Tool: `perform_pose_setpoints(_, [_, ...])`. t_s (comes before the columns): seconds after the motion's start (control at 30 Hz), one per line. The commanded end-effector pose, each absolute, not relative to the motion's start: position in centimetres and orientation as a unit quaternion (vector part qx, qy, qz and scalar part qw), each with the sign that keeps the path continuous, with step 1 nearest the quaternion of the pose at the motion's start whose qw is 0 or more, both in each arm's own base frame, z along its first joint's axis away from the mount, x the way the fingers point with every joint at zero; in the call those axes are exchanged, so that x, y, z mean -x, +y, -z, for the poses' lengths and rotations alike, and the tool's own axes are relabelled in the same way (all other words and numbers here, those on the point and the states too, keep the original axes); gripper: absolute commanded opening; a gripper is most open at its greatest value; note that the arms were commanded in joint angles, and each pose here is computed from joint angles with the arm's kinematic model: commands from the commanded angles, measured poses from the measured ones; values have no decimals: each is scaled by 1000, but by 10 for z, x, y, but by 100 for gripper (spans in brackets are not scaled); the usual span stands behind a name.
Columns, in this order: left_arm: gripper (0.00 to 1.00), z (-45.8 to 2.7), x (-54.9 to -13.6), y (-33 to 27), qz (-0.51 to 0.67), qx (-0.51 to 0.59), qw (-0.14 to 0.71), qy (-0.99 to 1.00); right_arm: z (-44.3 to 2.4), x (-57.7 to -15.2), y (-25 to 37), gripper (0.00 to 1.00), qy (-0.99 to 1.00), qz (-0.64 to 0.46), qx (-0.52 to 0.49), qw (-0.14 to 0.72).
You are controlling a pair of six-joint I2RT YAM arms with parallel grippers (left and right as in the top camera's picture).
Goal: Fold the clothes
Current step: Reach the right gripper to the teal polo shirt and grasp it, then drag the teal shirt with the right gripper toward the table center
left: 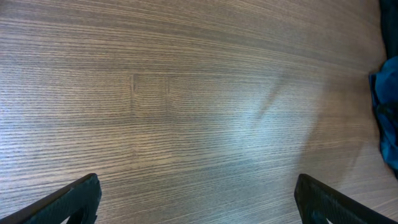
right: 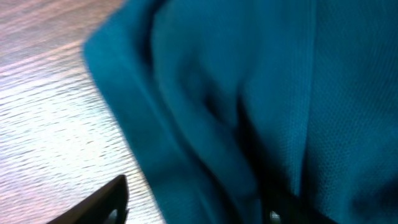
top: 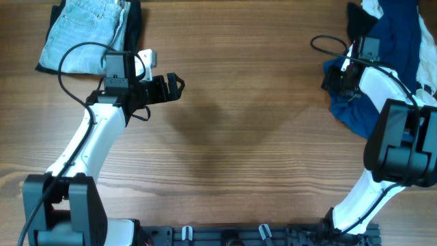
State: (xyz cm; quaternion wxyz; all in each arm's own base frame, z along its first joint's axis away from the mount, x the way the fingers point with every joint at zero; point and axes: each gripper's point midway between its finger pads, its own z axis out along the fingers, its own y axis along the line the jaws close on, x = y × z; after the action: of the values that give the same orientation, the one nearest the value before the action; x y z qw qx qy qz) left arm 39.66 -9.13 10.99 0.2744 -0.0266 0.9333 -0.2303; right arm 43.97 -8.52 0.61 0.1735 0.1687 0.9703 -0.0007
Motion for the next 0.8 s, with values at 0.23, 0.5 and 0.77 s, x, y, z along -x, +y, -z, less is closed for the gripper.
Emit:
perform_pose_setpoints(0.23, [100,-126,-412,-93,228,10,316,921,-5,-440,-76,9,966,-34,-192,171])
perform_pose_setpoints(0.5, [100,-156,-421,-94,233,0,365,902,-122,-451,-12,5,946,-118,-112,280])
perform_pose_setpoints(0.77, [100,-216,-414,-67,229,27,433,871,-163,-418,166,4,930,-234,61,276])
